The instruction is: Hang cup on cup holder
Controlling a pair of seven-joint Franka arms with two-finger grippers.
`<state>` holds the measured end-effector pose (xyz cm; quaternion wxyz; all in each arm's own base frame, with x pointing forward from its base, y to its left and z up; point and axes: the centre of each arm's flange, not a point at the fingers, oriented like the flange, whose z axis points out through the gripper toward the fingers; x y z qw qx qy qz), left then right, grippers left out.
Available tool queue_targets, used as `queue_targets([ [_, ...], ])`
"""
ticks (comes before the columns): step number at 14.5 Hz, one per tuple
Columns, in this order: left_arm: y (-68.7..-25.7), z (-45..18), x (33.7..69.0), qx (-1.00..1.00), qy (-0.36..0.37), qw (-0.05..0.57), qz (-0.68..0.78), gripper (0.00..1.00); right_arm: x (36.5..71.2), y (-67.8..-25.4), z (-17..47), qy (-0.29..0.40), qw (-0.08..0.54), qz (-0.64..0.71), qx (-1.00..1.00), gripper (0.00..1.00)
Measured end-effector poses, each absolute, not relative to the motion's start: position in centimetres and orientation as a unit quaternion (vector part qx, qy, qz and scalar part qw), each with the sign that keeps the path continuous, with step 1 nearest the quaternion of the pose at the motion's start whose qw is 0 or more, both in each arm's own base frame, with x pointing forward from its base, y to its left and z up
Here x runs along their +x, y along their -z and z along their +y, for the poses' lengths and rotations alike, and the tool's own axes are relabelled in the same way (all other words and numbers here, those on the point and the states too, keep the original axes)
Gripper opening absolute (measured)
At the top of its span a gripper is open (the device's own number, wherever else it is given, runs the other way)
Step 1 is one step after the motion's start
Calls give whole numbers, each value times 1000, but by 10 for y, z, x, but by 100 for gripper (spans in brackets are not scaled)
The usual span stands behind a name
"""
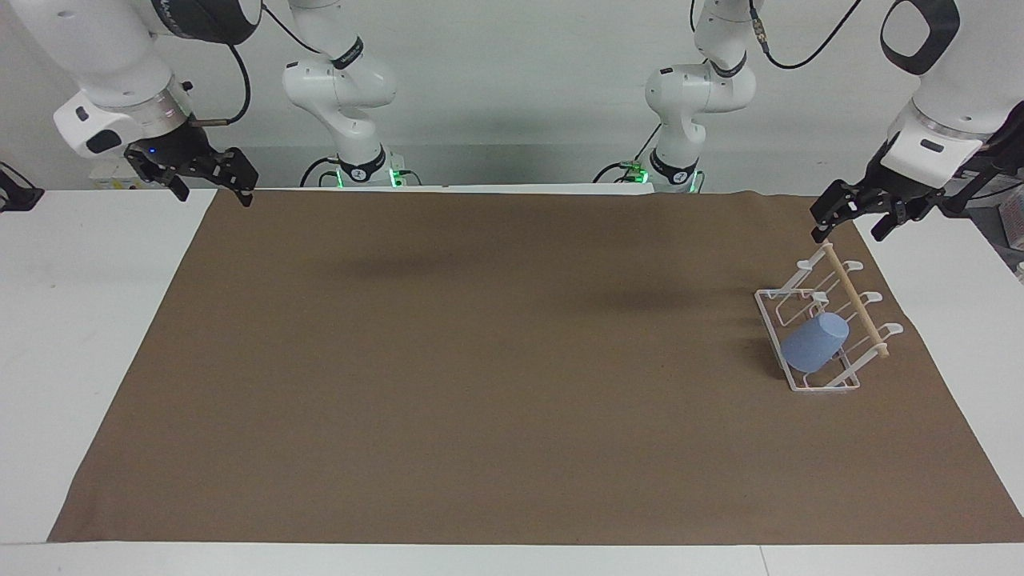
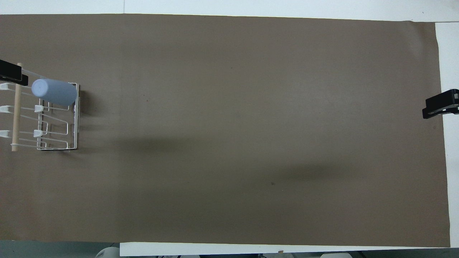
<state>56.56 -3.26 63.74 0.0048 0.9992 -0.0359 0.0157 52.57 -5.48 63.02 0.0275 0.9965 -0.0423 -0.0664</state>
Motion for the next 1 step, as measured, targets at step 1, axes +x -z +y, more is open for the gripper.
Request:
queue_targets([
  [1, -638, -33, 565, 999, -16, 5, -37, 100, 526, -630, -55, 66, 28, -42, 997, 100],
])
